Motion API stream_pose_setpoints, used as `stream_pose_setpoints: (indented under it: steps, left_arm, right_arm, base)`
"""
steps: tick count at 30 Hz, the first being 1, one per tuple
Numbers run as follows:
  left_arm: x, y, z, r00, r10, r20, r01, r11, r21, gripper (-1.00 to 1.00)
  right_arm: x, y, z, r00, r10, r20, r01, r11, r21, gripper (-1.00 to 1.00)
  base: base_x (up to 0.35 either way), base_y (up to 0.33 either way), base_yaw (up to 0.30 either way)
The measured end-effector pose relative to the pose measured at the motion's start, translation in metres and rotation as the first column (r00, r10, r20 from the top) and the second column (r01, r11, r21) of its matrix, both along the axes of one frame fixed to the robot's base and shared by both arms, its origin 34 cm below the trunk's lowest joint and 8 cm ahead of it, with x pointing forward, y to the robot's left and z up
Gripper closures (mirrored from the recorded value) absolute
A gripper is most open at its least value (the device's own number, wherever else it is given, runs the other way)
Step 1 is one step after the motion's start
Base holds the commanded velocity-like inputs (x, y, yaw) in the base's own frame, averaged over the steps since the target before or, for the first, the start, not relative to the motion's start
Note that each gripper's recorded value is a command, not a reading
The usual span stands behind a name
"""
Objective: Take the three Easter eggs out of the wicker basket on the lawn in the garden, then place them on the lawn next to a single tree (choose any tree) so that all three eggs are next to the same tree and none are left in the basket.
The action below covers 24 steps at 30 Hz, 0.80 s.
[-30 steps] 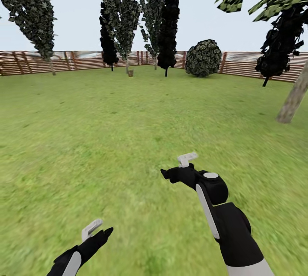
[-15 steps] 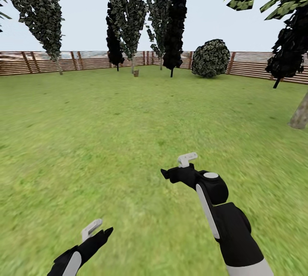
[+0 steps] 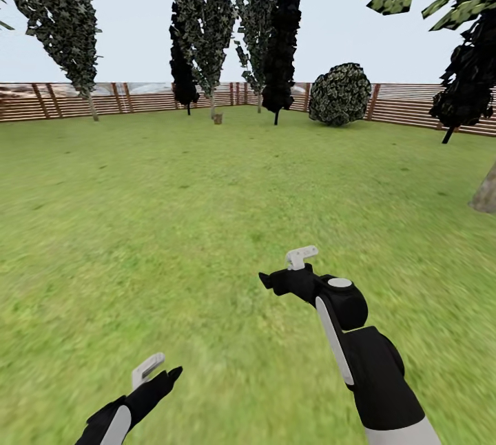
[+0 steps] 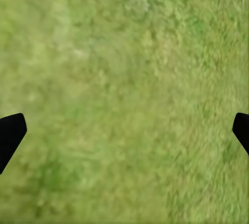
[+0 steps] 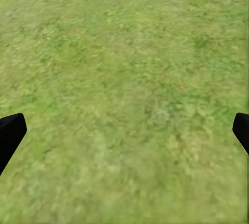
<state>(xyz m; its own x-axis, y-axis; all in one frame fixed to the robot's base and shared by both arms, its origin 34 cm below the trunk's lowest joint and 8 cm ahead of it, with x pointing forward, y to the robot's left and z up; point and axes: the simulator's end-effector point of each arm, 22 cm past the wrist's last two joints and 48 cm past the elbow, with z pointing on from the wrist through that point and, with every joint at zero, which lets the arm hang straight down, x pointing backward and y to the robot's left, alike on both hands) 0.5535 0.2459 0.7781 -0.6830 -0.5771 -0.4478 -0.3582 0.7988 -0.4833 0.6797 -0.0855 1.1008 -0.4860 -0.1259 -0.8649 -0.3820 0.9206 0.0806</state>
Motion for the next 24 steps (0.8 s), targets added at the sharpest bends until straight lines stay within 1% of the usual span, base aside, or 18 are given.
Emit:
stream_pose_setpoints:
  steps: [24]
  left_arm:
    - [-0.0003, 0.0, -0.0003, 1.0, 0.0, -0.002, 0.0, 1.0, 0.001, -1.0]
  right_arm:
    - [0.0001, 0.0, 0.0001, 1.0, 0.0, 0.001, 0.0, 1.0, 0.0, -1.0]
  base:
    - [0.334, -0.117, 0.0]
